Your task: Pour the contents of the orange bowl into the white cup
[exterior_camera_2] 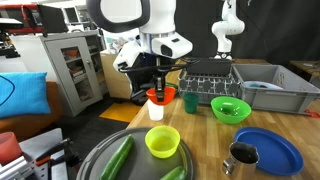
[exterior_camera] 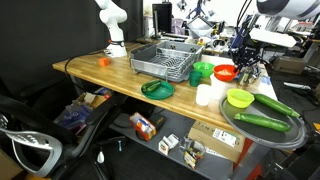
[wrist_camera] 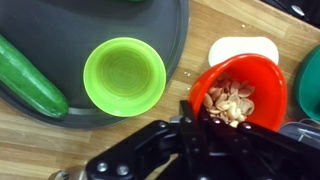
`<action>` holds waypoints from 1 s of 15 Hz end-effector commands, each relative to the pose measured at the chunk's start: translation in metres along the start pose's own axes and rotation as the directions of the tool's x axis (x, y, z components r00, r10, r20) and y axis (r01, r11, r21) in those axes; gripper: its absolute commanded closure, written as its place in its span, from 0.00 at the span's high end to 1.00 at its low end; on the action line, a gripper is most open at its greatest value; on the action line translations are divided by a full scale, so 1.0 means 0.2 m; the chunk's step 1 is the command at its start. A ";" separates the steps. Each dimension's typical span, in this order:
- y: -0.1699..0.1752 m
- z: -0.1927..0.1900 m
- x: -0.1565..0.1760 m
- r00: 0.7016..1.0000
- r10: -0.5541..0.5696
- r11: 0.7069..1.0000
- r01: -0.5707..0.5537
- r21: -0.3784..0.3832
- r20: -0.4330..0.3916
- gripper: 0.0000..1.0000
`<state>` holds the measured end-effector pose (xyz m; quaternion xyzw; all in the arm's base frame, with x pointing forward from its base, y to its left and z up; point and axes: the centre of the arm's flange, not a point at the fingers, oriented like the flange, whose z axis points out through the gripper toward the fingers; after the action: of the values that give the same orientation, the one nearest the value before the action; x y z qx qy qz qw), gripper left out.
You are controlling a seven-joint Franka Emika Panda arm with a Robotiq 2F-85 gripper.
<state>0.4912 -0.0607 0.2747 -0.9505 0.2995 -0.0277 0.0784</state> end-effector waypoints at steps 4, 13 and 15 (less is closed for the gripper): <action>-0.15 0.00 -0.06 0.992 -0.113 0.982 0.103 -0.157 -0.060 0.02; -0.37 0.03 -0.15 0.949 -0.233 0.917 0.142 -0.373 -0.214 0.02; -0.40 0.06 -0.18 0.946 -0.237 0.912 0.139 -0.386 -0.220 0.02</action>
<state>0.5045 0.0154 0.2840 -0.9639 0.2129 -0.1058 -0.1198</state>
